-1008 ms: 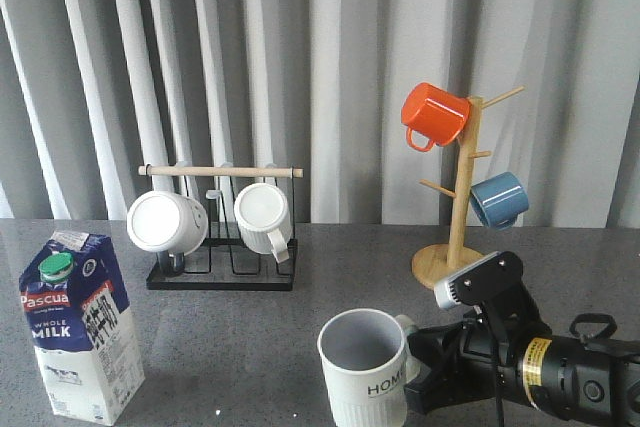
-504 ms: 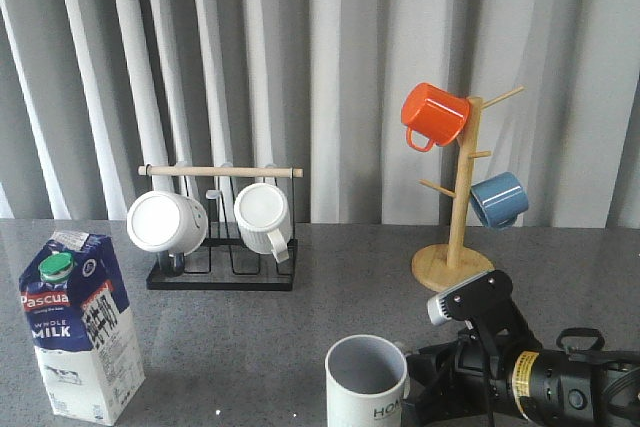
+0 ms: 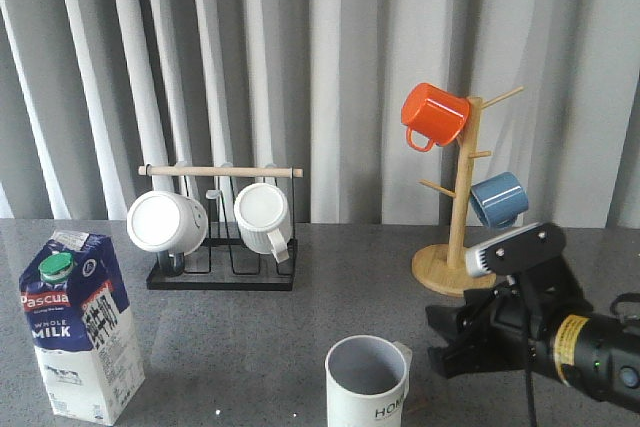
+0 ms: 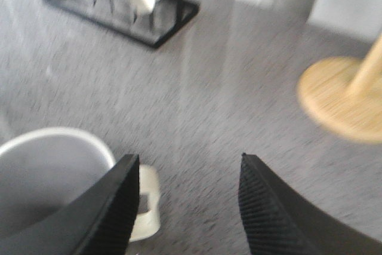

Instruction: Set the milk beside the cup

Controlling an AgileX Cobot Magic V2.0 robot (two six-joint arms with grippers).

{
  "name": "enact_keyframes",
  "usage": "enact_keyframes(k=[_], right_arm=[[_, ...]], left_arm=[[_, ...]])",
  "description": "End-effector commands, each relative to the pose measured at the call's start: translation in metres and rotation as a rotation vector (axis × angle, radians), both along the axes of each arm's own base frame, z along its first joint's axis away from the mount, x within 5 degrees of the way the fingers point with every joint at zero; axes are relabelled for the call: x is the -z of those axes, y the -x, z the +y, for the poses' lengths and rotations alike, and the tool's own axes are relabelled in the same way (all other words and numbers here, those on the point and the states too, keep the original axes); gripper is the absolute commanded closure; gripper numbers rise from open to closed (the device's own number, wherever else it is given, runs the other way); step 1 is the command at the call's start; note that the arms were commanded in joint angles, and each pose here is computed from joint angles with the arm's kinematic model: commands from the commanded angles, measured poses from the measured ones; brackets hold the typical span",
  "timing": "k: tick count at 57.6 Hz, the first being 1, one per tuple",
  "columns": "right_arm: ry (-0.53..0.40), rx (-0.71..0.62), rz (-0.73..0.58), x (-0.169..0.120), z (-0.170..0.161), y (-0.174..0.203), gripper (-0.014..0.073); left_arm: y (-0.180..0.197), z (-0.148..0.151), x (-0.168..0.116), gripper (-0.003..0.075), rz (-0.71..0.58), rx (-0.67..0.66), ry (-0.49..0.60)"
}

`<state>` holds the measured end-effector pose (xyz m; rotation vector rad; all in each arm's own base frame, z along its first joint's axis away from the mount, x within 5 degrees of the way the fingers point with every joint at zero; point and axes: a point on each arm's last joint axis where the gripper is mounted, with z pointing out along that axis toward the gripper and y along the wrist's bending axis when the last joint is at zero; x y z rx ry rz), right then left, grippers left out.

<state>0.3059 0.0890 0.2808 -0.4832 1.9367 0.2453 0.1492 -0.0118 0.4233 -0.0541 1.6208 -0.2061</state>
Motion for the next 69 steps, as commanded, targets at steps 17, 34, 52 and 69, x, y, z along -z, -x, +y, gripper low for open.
enact_keyframes(k=[17,34,52,69], right_arm=[[-0.129,0.092,-0.32,-0.095,-0.029,0.091,0.0243],[-0.087,0.085,-0.356,-0.06,-0.046,0.161,0.0514],[-0.038,0.064,-0.261,-0.019,-0.046,0.17,0.0605],[-0.04,0.035,-0.24,-0.014,-0.044,0.171,0.0605]], left_arm=[[0.003,0.001,-0.018,0.0302,-0.103,-0.013,0.01],[0.003,0.001,-0.018,0.0302,-0.103,-0.013,0.01],[0.003,0.001,-0.018,0.0302,-0.103,-0.013,0.01],[0.003,0.001,-0.017,0.0302,-0.094,-0.01,0.019]])
